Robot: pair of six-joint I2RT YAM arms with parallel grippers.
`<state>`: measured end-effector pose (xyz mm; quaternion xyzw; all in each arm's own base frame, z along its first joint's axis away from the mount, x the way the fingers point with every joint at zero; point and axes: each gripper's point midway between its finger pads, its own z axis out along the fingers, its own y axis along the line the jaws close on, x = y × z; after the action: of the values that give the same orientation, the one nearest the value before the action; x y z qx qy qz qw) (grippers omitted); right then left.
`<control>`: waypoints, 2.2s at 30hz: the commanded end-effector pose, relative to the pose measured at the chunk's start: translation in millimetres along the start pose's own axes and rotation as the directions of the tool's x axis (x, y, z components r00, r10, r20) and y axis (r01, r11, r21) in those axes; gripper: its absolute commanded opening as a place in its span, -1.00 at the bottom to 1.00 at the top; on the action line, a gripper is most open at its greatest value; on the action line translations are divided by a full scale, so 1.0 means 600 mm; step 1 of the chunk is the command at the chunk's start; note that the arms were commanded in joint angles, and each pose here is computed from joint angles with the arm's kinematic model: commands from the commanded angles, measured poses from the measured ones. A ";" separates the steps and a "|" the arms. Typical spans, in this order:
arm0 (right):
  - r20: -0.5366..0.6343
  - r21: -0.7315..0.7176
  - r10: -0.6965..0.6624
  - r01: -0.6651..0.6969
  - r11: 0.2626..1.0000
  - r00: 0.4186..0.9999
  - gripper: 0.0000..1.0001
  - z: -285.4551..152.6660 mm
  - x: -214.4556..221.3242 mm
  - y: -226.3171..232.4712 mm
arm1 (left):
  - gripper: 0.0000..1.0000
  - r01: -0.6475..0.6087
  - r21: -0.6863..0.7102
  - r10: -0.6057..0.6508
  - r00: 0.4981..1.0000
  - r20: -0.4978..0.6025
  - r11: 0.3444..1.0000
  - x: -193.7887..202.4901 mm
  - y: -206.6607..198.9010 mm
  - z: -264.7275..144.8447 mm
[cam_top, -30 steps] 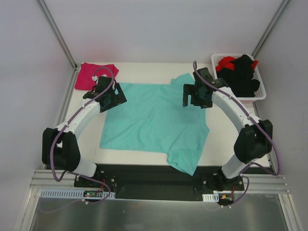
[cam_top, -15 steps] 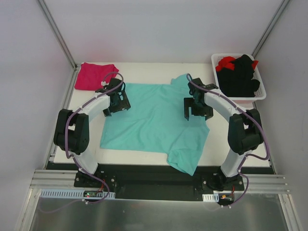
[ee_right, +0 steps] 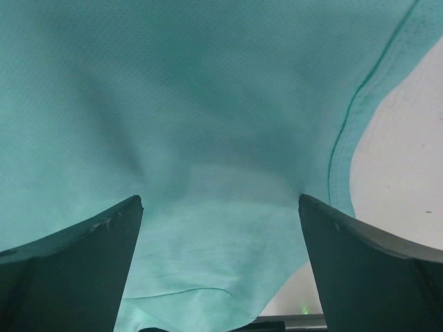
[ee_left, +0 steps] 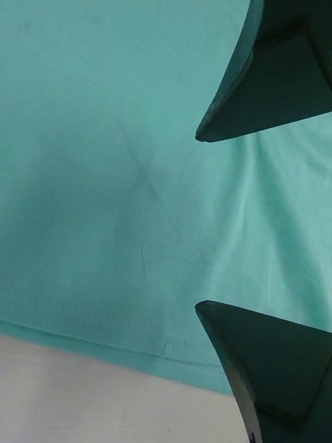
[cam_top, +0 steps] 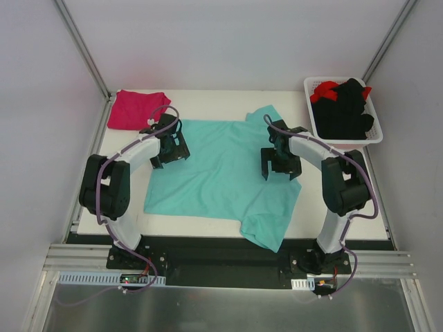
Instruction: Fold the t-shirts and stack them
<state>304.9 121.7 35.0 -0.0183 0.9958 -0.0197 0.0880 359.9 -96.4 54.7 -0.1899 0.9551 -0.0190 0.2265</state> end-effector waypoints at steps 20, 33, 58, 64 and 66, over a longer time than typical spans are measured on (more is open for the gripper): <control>0.009 -0.074 0.028 -0.027 0.997 1.000 0.99 0.001 -0.061 -0.009 | 0.98 0.016 -0.033 -0.018 0.998 -0.060 0.999 0.009 -0.013 0.066; 0.099 -0.144 0.054 -0.039 0.989 0.994 0.99 -0.010 -0.125 0.006 | 0.98 0.042 -0.015 -0.043 0.997 -0.067 0.999 -0.004 -0.018 0.079; 0.341 -0.500 0.151 0.043 0.865 0.928 0.93 -0.092 -0.317 0.042 | 0.98 0.090 0.229 -0.172 0.913 0.370 0.969 -0.241 -0.137 0.010; 0.290 -0.597 0.191 0.021 0.802 0.938 0.93 -0.065 -0.337 0.060 | 0.98 0.123 0.259 -0.215 0.906 0.366 0.958 -0.254 -0.151 0.043; 0.287 -0.597 0.196 0.014 0.802 0.938 0.93 -0.059 -0.340 0.059 | 0.98 0.131 0.257 -0.221 0.906 0.360 0.957 -0.254 -0.150 0.053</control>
<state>480.4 152.3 79.0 0.0102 0.9428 0.2522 0.2179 500.1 -118.7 70.4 -0.2295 0.8934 -0.0743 0.3790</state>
